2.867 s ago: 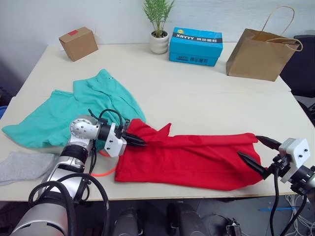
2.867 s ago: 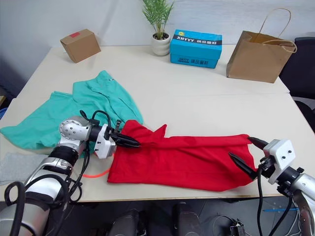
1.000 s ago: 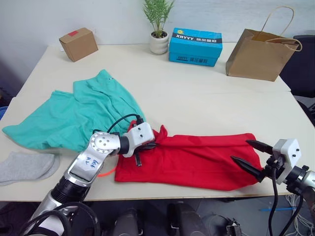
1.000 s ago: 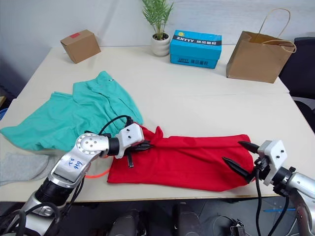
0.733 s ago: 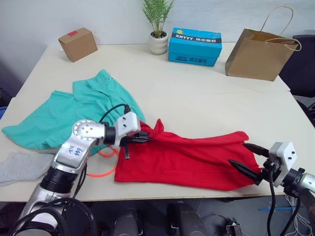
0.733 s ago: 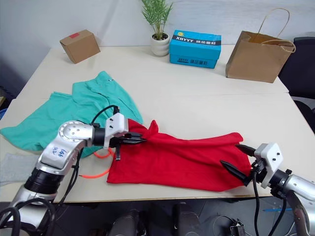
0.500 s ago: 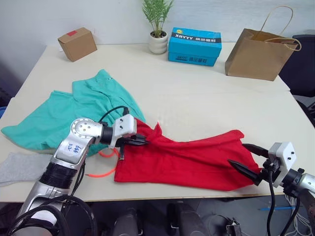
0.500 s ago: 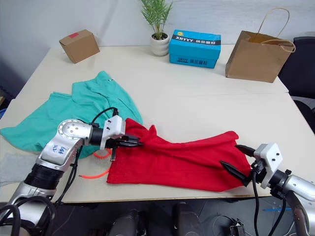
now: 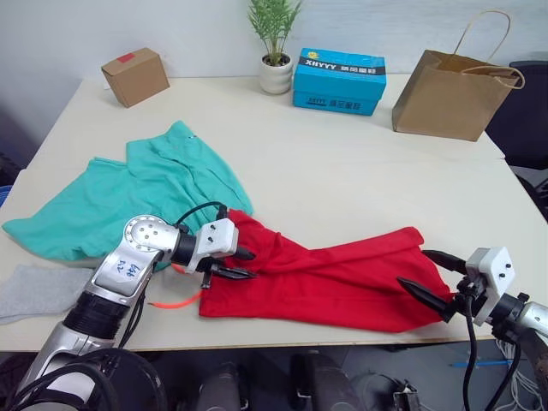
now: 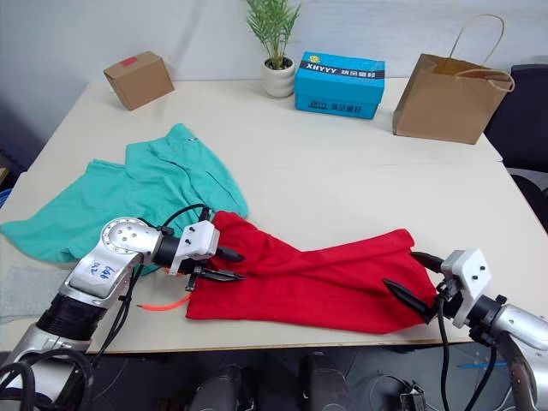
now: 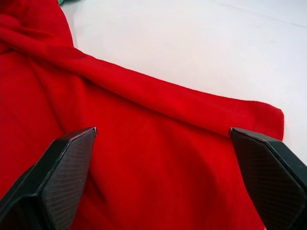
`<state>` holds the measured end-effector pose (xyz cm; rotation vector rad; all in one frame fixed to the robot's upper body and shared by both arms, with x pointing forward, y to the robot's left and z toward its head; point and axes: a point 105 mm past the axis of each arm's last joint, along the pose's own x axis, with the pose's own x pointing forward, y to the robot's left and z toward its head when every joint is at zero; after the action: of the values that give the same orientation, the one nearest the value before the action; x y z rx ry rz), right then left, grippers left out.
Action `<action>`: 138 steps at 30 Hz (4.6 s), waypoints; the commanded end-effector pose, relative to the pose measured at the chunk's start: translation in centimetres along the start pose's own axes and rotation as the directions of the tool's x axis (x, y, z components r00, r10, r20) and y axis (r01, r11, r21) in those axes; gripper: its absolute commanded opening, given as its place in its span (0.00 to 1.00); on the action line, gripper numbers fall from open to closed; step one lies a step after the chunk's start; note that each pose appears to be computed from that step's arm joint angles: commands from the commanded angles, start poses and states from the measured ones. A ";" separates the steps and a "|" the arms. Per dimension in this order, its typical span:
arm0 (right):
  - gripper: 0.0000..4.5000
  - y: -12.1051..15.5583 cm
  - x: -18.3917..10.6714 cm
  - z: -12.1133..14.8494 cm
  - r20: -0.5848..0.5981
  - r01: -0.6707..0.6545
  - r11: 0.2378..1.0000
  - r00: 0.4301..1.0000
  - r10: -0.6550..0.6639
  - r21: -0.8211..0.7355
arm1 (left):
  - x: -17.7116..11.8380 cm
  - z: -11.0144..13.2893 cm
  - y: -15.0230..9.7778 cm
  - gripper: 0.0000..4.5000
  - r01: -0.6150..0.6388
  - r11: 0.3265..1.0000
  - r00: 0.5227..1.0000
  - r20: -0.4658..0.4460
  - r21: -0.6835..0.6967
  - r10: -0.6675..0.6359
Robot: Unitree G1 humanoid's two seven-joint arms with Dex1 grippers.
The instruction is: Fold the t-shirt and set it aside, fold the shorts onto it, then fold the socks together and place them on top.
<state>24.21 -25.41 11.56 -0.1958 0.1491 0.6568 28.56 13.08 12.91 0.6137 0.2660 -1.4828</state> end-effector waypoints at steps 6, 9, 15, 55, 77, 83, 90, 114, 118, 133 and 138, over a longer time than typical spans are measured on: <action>1.00 0.3 0.1 0.5 0.020 -0.016 1.000 1.000 0.017 -0.019 | 0.2 -0.1 0.2 0.56 -0.077 0.996 0.997 -0.018 0.045 0.078; 1.00 0.3 0.1 0.5 0.018 -0.022 1.000 1.000 0.022 -0.020 | 1.0 -0.3 -0.2 0.52 -0.066 0.996 0.998 -0.020 0.059 0.067; 1.00 0.3 0.3 0.6 0.017 -0.028 0.999 0.999 0.029 -0.026 | 1.6 -1.0 -0.5 0.13 -0.069 0.993 0.996 -0.057 0.098 0.075; 1.00 0.4 0.0 -0.8 -0.038 -0.039 0.999 0.999 0.039 -0.004 | -2.1 0.0 -3.5 0.16 0.144 0.914 0.990 -0.053 0.378 -0.133; 1.00 -11.5 3.5 3.6 -0.304 0.000 0.990 0.952 0.044 0.144 | -1.0 4.5 0.0 0.86 -0.171 0.981 0.924 0.329 -0.095 0.194; 1.00 -11.9 4.9 3.8 -0.388 -0.070 0.976 0.910 0.147 0.204 | -0.5 4.5 -0.5 0.86 -0.156 0.983 0.926 0.332 -0.096 0.179; 1.00 -11.4 5.5 2.9 -0.467 -0.133 0.969 0.857 0.219 0.210 | -0.1 4.0 -0.7 0.86 -0.163 0.983 0.935 0.306 -0.080 0.180; 0.01 -10.4 5.0 5.3 -0.294 -0.286 0.958 0.918 0.266 -0.024 | 0.4 5.2 -0.7 0.87 -0.123 0.991 0.882 0.451 -0.050 0.133; 0.01 -10.1 3.9 4.9 -0.254 -0.271 0.955 0.938 0.234 -0.121 | 0.4 5.0 -0.8 0.87 -0.123 0.990 0.882 0.449 -0.069 0.141; 0.01 -7.5 1.8 2.5 0.002 -0.076 0.891 0.996 0.086 -0.448 | 0.1 4.1 -1.0 0.87 -0.103 0.988 0.893 0.427 -0.114 0.143; 0.01 -7.4 1.0 1.3 0.004 -0.030 0.892 0.999 0.036 -0.452 | -0.3 3.6 -0.7 0.87 -0.103 0.988 0.906 0.399 -0.113 0.140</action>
<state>29.66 -29.79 12.25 -0.6243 0.0455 0.7667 27.14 11.36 15.03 0.2180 0.0063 -1.4281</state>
